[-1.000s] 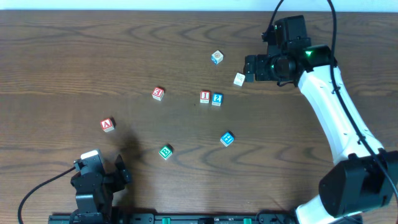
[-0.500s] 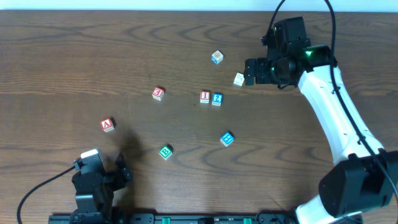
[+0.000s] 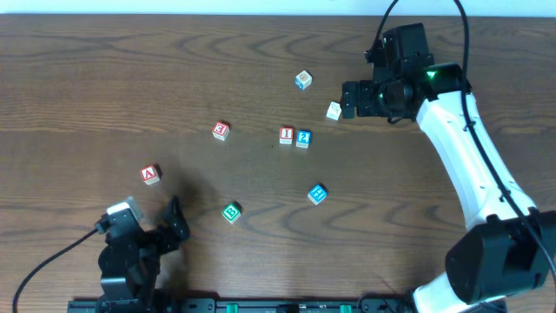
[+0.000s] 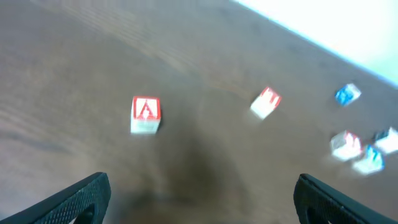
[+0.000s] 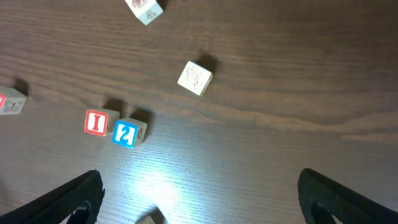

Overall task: Spell out Ai2
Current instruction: 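Move the left gripper to the red A block and grasp it, then carry the red A block and place it left of the I block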

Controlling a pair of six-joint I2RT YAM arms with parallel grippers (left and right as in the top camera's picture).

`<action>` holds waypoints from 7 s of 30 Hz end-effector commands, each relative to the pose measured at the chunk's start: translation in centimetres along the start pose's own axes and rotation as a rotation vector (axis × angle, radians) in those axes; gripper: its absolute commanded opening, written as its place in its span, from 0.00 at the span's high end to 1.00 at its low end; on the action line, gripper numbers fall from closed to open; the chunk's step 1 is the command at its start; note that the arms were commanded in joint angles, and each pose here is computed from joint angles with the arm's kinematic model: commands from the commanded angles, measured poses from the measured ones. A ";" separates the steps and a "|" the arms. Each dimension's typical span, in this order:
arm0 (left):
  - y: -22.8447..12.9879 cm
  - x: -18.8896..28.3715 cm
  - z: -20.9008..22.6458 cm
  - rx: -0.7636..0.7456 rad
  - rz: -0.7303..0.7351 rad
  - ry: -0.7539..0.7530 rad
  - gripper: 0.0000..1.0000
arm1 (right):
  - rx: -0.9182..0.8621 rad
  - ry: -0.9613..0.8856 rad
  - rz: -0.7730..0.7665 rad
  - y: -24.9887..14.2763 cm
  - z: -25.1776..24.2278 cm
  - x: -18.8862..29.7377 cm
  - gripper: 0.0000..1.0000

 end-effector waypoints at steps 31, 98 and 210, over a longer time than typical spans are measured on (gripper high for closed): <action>3.3 -15.7 1.5 -0.008 0.837 0.528 0.05 | 0.016 0.019 -0.046 0.8 0.3 0.7 0.01; -0.8 -17.3 4.5 0.280 0.743 0.597 0.52 | -0.002 0.027 -0.062 1.1 0.4 0.7 0.01; -5.2 -23.4 -21.5 -0.396 0.789 -0.079 0.91 | -0.084 0.008 -0.189 4.0 -3.5 1.5 0.01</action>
Point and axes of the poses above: each gripper's point midway between its finger pads, its own x axis back along the fingers, its own z axis along the line the jaws close on, y = z × x, the point moved 6 cm from there along x, back along the fingers, and after that the axes turned 4 degrees about -x, right-handed, at the moved point
